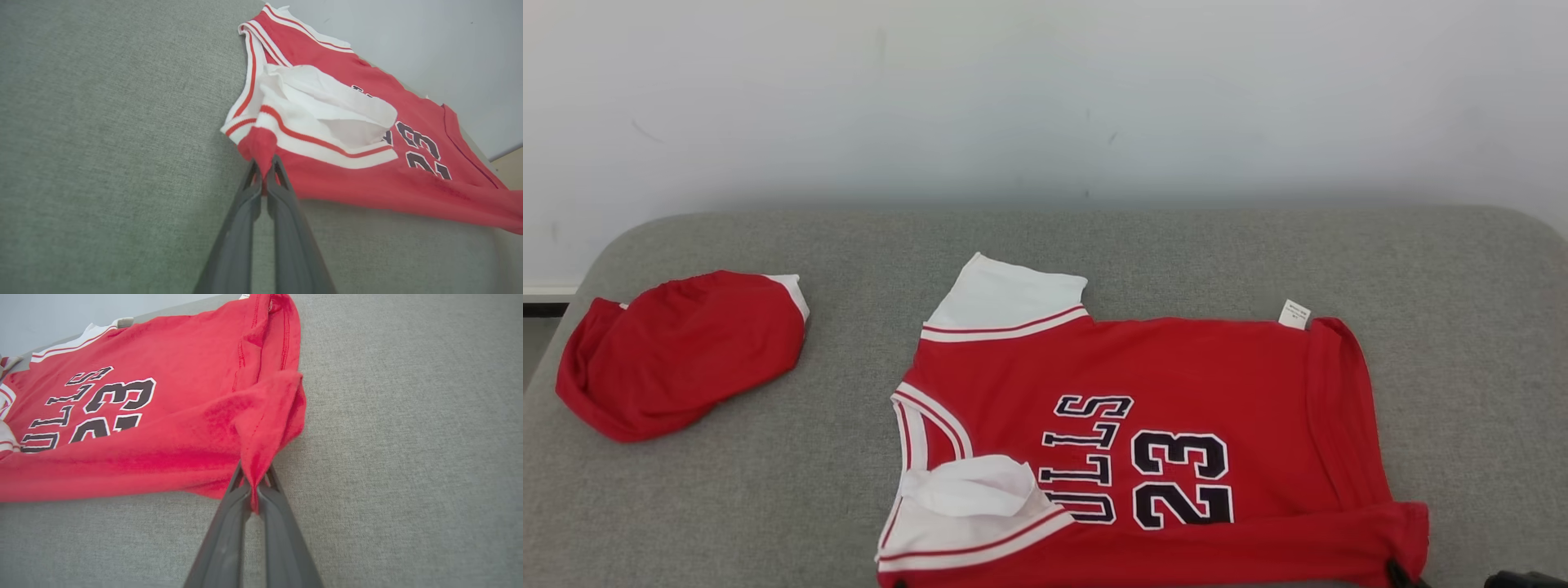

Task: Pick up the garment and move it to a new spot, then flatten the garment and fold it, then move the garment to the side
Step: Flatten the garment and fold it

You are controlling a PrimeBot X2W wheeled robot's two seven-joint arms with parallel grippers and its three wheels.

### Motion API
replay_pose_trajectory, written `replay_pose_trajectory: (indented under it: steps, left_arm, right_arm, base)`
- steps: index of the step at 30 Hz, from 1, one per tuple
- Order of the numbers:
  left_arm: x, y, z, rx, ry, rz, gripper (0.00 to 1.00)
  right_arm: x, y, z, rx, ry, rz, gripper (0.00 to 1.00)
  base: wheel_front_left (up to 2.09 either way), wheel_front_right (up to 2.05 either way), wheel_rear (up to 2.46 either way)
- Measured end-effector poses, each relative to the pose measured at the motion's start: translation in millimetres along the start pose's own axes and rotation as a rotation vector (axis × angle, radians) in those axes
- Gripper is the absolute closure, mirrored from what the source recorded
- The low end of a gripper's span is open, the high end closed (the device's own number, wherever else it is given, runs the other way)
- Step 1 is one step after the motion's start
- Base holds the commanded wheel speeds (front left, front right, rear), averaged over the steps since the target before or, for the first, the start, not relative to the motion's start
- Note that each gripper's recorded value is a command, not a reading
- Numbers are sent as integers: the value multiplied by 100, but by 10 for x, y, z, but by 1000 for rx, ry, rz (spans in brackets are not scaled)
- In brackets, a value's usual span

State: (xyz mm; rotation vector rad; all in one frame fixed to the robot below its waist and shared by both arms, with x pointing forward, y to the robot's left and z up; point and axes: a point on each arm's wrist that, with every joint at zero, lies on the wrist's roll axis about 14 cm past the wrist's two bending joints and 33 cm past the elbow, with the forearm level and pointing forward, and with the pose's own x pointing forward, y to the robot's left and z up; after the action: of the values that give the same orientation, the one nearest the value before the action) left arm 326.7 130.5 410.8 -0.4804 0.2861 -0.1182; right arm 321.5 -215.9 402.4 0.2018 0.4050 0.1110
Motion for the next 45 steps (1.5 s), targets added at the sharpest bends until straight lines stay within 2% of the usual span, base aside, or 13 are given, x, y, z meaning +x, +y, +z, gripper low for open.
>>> replay_pose_trajectory:
  steps: [4, 5, 6, 7, 16, 19, 20, 24, 30, 40, 45]
  left_arm:
    - [-83, -72, -112, -17, 21, -6, 100]
    - [-99, -71, -145, -16, 33, -3, 100]
    - [-109, -65, -159, -14, 37, 1, 65]
    - [-113, -57, -158, -15, 36, 7, 0]
    - [-74, 68, 125, 13, -50, 40, 0]
    - [-49, 122, 379, 44, -124, 49, 0]
    - [-32, 119, 588, 60, -188, 48, 0]
    - [-21, 125, 830, 92, -260, 48, 0]
    - [-6, 104, 1251, 228, -375, 44, 0]
    - [1, 28, 1386, 364, -406, 1, 0]
    - [-16, 23, 1338, 375, -396, -7, 0]
  right_arm:
    - [-106, 22, -52, 11, 18, -8, 100]
    - [-127, 32, -70, 6, 24, -8, 80]
    - [-141, 32, -71, -4, 24, -12, 24]
    - [-153, 32, -69, -6, 22, -16, 0]
    - [-157, 86, 213, -19, -101, -24, 0]
    - [-138, 107, 419, -31, -180, -23, 0]
    - [-126, 147, 533, -30, -227, -19, 0]
    - [-109, 217, 701, -29, -300, -8, 0]
    - [-103, 376, 985, -39, -436, 18, 0]
    - [-69, 433, 1057, -69, -477, 24, 0]
    - [-52, 432, 1020, -64, -472, 16, 0]
  base:
    - [0, 0, 0]
    - [0, 0, 0]
    - [0, 0, 0]
    - [0, 0, 0]
    - [0, 0, 0]
    - [0, 0, 0]
    - [0, 0, 0]
    - [0, 0, 0]
    - [0, 0, 0]
    - [0, 0, 0]
    - [0, 0, 0]
